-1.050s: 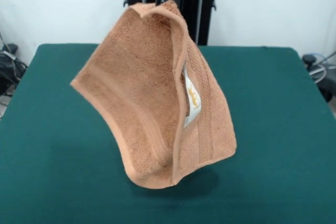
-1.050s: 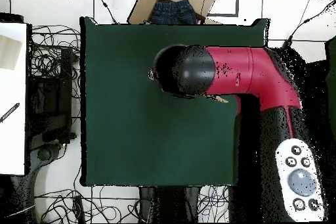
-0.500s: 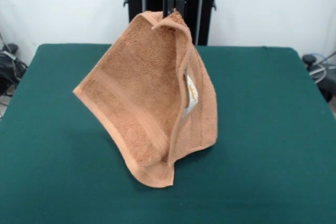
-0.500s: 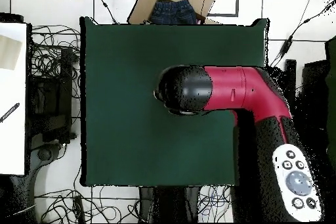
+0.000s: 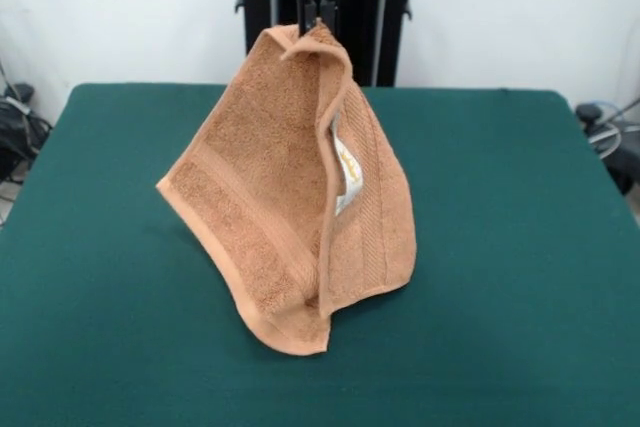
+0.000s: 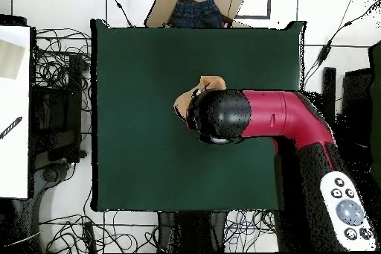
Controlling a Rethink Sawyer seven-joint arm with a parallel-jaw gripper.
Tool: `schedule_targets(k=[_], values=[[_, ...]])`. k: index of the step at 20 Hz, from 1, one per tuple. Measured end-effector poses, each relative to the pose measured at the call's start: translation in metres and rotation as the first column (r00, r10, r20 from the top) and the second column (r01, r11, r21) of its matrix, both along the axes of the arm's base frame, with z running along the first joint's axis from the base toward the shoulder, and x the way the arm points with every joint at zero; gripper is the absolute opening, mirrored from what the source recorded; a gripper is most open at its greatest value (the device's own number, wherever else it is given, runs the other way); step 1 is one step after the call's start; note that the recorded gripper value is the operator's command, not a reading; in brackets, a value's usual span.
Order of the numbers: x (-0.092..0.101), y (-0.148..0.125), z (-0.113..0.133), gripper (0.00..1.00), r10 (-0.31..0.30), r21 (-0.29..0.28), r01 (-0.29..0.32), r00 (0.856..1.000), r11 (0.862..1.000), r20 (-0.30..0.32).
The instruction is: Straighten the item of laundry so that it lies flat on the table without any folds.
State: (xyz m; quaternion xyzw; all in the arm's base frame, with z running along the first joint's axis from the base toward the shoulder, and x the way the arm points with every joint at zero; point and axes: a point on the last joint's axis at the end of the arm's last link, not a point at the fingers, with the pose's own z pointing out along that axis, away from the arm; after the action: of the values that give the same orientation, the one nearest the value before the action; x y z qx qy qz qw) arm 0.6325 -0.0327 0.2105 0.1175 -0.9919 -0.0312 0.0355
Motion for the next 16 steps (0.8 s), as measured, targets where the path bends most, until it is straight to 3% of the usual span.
schedule_targets(k=[16], values=[[-0.026,0.005,-0.008,0.0,0.028,0.037,-0.027,1.0,0.999,-0.005]])
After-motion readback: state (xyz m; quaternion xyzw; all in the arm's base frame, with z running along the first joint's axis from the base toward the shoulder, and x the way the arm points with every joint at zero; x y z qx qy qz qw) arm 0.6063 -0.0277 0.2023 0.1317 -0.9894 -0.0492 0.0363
